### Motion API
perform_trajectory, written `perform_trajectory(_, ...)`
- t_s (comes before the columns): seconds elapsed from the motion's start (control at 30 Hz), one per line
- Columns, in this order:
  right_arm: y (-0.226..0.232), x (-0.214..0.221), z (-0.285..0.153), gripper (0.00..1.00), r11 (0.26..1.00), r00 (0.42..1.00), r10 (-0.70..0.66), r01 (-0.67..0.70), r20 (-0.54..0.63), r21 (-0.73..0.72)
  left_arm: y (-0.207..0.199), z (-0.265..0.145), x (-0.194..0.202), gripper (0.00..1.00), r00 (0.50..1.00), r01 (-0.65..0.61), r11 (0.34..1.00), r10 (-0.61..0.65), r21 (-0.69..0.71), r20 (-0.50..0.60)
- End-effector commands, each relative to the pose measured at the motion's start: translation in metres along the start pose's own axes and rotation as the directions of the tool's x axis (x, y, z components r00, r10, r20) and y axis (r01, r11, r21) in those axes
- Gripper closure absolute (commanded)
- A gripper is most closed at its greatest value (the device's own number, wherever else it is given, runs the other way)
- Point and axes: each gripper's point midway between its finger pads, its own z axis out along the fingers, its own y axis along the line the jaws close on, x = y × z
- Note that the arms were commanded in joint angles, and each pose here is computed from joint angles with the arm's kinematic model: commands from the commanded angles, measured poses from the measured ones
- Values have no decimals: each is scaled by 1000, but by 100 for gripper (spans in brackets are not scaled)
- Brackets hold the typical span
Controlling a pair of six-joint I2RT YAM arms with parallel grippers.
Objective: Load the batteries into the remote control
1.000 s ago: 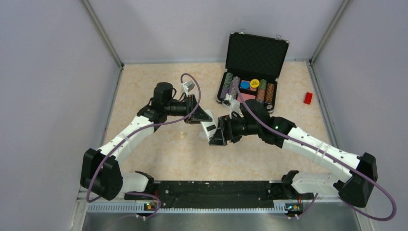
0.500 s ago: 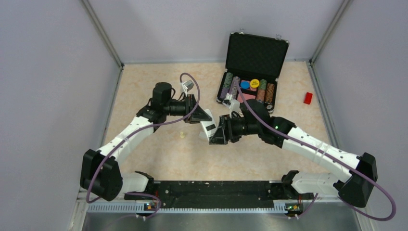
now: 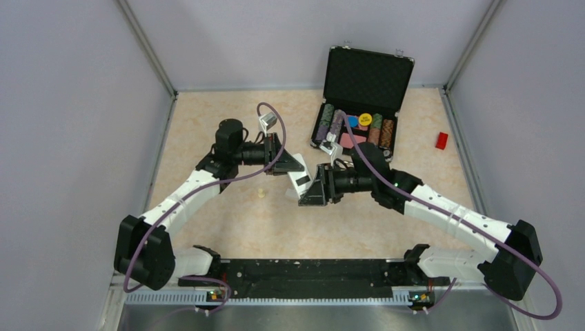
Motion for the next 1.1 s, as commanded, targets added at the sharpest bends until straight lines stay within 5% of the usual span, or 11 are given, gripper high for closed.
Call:
perform_trajectory(0.0,-18,2,2,56,999,999,34,-34,3,14,-50,-12,13,100,995,-76,989,83,129,-51)
perform_trajectory(0.43,-37,-1,-11,57,997,997,70,-71,24,43,-49,-13,16,100,995,-76,989,83,127,-52)
perform_trajectory(0.7,-39,-2,-15,32,995,993,98,-99,60,12,-53,-14,16,100,994,-86,987,94,136,-53)
perform_trajectory(1.07,-46,-1,-14,25,987,984,159,-160,79,6,-54,-14,16,100,994,-87,986,94,145,-48)
